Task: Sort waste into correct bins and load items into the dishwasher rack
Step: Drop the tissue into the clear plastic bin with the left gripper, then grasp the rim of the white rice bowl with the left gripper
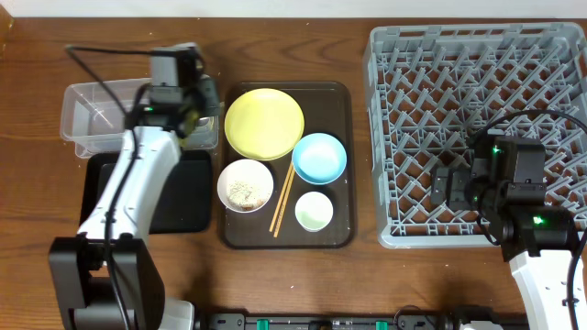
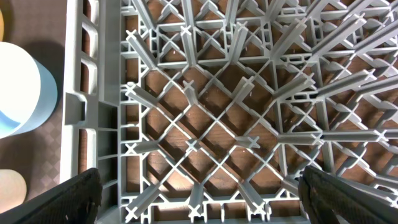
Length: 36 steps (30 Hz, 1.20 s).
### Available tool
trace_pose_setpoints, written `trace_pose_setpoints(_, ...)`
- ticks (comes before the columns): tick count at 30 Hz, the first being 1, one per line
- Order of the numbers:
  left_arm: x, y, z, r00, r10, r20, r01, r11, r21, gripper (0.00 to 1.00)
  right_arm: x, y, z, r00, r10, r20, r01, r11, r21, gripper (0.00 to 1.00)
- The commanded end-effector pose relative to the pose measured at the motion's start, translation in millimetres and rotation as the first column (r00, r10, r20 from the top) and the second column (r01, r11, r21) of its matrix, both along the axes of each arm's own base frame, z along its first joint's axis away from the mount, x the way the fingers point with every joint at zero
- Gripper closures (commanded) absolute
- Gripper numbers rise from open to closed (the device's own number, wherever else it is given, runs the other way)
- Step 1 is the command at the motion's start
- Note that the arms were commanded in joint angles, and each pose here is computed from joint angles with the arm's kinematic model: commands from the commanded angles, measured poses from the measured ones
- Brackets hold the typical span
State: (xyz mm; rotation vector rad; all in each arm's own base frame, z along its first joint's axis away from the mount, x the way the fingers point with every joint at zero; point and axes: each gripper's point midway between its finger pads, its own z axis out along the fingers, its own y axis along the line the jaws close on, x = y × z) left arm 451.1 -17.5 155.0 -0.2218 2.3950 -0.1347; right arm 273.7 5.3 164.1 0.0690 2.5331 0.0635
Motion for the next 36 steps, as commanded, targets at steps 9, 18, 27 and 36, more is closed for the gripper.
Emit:
trace_pose_setpoints(9, -7, 49, -10, 0.992, 0.114, -0.043, -0.114, 0.993, 0.022, 0.59, 4, 0, 11, 1.0, -0.007, 0.03, 0.007, 1.0, 0.009, 0.01)
trace_pose_setpoints(18, -48, 21, 15, 0.994, 0.046, -0.095, -0.046, 0.999, 0.001, 0.57, 4, 0, 11, 1.0, -0.007, 0.03, 0.007, 1.0, 0.009, 0.01)
trace_pose_setpoints(27, -124, -59, -23, 0.916, -0.084, -0.393, 0.078, 0.996, -0.03, 0.57, 5, 0, 11, 0.999, -0.007, 0.032, 0.007, 1.0, 0.009, 0.01)
trace_pose_setpoints(36, -149, -113, -73, 0.836, -0.163, -0.524, 0.177, 0.984, -0.022, 0.57, 4, 0, 10, 1.0, -0.007, 0.026, 0.007, 1.0, 0.01, 0.01)
